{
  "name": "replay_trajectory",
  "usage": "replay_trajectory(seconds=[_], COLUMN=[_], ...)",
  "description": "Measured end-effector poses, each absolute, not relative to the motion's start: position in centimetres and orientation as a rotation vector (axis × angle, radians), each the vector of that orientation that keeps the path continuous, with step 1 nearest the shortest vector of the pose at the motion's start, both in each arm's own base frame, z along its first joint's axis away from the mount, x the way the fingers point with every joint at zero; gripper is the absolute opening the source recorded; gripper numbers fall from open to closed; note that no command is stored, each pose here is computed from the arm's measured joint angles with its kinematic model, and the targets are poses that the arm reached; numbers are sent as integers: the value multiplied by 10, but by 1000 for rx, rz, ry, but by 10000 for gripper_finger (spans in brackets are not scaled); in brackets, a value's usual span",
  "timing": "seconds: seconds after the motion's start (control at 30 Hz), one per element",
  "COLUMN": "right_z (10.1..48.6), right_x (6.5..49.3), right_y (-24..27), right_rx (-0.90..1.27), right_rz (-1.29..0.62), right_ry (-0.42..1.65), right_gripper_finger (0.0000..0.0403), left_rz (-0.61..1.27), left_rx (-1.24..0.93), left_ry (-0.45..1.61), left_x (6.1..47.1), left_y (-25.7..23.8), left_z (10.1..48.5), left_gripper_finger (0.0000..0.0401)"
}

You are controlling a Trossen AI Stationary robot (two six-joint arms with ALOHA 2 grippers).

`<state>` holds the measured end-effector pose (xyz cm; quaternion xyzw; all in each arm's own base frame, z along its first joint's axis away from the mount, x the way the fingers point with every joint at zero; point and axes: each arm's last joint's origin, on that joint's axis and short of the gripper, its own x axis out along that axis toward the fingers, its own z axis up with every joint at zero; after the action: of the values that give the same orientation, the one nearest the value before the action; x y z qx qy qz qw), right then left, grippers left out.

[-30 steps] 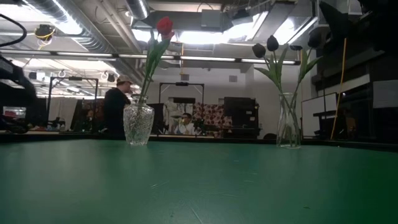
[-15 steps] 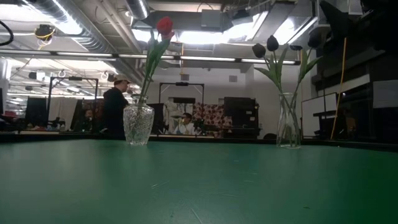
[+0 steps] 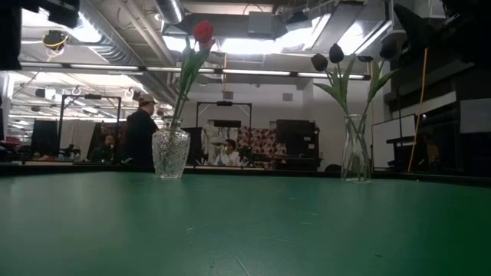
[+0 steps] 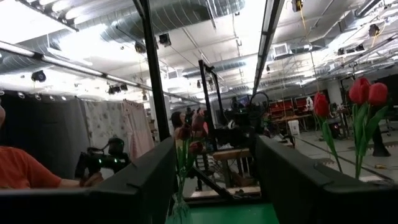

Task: Sort flowers into vase by color
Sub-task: Return to Home Position

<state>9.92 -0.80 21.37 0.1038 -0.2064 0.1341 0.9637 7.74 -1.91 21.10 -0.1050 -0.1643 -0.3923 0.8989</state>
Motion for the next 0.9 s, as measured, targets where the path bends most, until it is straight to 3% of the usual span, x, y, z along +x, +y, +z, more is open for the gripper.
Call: replay_trajectory(seconds=[0.37, 0.9], right_z=[198, 185], right_x=[106, 109], right_y=[-11, -11], right_rx=[176, 186], right_rz=[185, 159], right_ry=[-266, -146], right_gripper_finger=[221, 221], left_rz=[-787, -343], left_rx=[-143, -172], left_ry=[-231, -169], left_x=[82, 94], left_y=[-11, -3], left_z=[200, 185], left_gripper_finger=[126, 126])
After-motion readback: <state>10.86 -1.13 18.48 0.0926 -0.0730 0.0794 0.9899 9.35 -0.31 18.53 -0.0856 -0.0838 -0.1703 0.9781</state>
